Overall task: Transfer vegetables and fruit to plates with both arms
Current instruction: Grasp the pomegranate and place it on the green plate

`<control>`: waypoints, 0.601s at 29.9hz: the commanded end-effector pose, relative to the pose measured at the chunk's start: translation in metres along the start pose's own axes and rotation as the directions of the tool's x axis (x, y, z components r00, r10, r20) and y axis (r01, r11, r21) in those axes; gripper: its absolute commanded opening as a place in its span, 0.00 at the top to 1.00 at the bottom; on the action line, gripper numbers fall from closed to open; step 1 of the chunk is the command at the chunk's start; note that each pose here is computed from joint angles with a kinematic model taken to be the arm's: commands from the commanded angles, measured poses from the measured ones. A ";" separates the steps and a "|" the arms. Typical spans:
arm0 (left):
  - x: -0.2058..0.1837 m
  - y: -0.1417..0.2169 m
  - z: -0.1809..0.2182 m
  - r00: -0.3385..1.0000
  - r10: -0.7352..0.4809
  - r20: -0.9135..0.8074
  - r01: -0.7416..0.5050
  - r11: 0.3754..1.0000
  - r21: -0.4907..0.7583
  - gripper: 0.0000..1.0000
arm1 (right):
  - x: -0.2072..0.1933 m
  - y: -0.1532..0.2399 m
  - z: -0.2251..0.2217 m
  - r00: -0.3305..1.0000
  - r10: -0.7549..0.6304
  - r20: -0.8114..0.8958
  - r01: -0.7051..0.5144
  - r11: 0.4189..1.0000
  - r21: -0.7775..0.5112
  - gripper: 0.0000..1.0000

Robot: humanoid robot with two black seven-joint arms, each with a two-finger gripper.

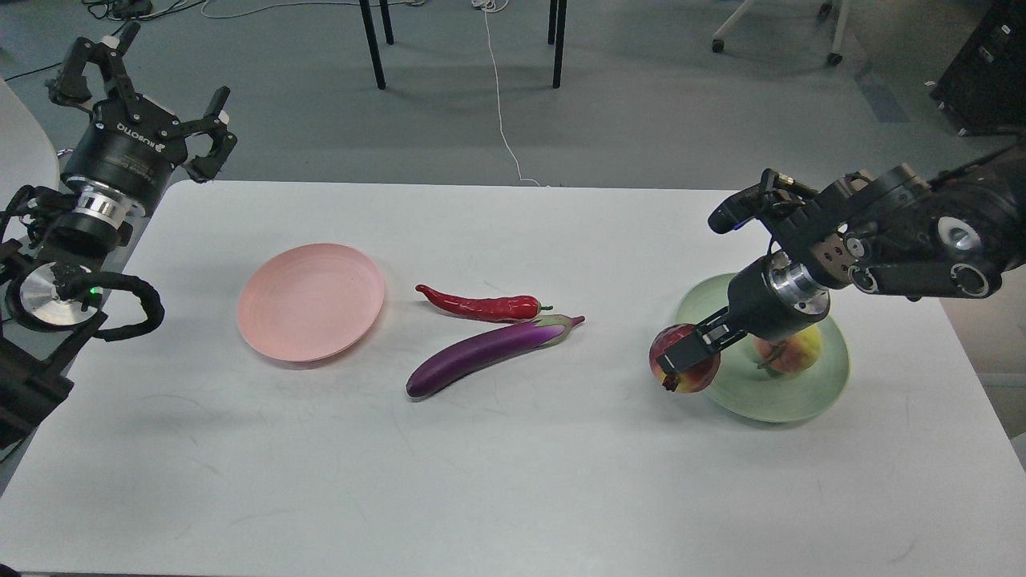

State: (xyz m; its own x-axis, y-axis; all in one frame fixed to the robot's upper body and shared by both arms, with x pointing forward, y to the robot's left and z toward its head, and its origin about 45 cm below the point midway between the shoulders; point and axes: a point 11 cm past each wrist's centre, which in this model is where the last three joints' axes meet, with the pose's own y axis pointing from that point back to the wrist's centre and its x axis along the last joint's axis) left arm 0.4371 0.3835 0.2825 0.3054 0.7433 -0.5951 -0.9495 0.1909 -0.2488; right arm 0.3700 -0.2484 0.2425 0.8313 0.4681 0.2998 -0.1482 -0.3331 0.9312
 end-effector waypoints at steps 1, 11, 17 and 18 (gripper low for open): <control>-0.001 -0.001 -0.001 1.000 -0.002 -0.003 0.002 1.000 0.002 0.02 | -0.010 0.009 0.024 0.999 0.016 0.042 -0.015 0.999 -0.038 0.40; -0.002 -0.001 -0.001 1.000 -0.005 -0.002 0.005 1.000 0.000 0.02 | -0.030 -0.011 0.059 0.994 0.022 0.106 -0.013 0.996 -0.087 0.20; -0.001 0.000 -0.002 1.000 -0.003 -0.003 0.003 1.000 0.003 0.02 | -0.012 -0.011 0.048 0.990 0.075 0.120 -0.069 0.996 -0.047 0.03; -0.001 0.000 -0.003 1.000 -0.003 -0.003 0.003 1.000 0.005 0.02 | -0.008 -0.011 0.045 0.989 0.084 0.121 -0.080 0.996 -0.039 0.03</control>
State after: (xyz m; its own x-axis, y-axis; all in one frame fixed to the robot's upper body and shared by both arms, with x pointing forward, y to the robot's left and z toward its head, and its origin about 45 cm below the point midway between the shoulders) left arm 0.4376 0.3821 0.2830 0.3093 0.7420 -0.5948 -0.9483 0.1944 -0.2507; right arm 0.3856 -0.2962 0.2166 0.8773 0.3479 0.3306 -0.2275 -0.3049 0.9248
